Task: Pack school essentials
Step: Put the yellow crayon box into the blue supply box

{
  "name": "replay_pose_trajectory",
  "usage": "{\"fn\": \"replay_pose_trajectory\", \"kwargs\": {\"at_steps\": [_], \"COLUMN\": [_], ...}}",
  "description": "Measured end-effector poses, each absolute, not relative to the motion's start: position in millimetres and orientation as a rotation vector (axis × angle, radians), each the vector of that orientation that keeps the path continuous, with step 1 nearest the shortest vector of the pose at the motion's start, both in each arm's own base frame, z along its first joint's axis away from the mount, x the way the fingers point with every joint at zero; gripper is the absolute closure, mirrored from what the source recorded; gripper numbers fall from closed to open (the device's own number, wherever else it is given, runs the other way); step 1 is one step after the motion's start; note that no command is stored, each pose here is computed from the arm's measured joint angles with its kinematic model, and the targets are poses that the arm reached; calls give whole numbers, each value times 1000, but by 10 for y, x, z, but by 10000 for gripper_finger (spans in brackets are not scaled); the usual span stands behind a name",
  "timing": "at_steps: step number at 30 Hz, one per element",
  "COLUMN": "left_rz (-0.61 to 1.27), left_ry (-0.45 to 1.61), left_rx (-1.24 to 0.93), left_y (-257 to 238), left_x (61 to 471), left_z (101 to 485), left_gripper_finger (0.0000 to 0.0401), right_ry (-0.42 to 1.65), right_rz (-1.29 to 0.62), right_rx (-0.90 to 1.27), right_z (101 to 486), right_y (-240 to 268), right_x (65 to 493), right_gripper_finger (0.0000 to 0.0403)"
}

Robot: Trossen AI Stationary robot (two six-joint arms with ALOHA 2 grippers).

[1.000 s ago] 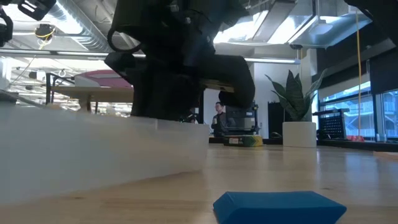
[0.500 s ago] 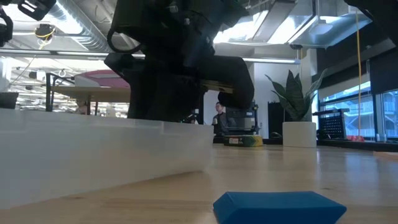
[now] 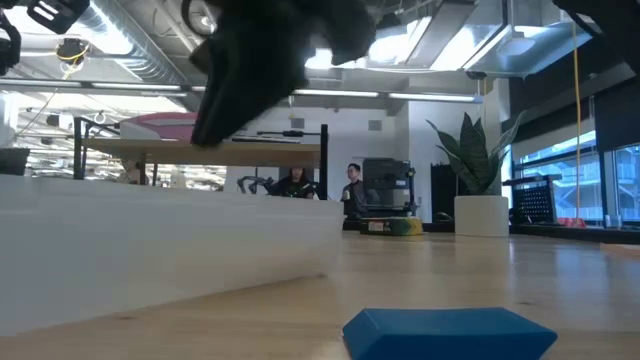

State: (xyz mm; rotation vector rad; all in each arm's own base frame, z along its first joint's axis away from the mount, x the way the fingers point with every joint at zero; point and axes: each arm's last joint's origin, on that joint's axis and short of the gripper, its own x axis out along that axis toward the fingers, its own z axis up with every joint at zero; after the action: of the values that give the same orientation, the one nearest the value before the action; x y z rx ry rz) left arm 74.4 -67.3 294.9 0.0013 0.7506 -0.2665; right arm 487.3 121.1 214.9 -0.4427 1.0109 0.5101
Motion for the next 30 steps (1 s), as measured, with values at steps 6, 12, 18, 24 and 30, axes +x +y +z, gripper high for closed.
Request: {"fn": "replay_pose_trajectory", "kwargs": {"at_steps": [6,12,18,24,30], "left_rz": [-237,-162,-80,-76,-19], "left_ry": [748,745,745,744,731], "left_rx": [-34,-112,-233,-236,-258], "left_y": [-669,-677,-687,-731,-784], "left_x": [746,768,788,828,896], "left_z": [2950,2944,2937,2931,2911], "left_gripper_finger": [401,401,401,401,401], "right_ry": [1147,1177,1236,1256,1251], "right_rz": [389,327,234,105,12], "right_rx": [-252,-183,-88,-63,-58], "right_z": [2423,2729,3021,3333,3639], "right_y": [1087,1002,853,766,686], "right_x": [4788,4686,4456,4201,3924], "right_gripper_finger": [313,313,313,313,313]}}
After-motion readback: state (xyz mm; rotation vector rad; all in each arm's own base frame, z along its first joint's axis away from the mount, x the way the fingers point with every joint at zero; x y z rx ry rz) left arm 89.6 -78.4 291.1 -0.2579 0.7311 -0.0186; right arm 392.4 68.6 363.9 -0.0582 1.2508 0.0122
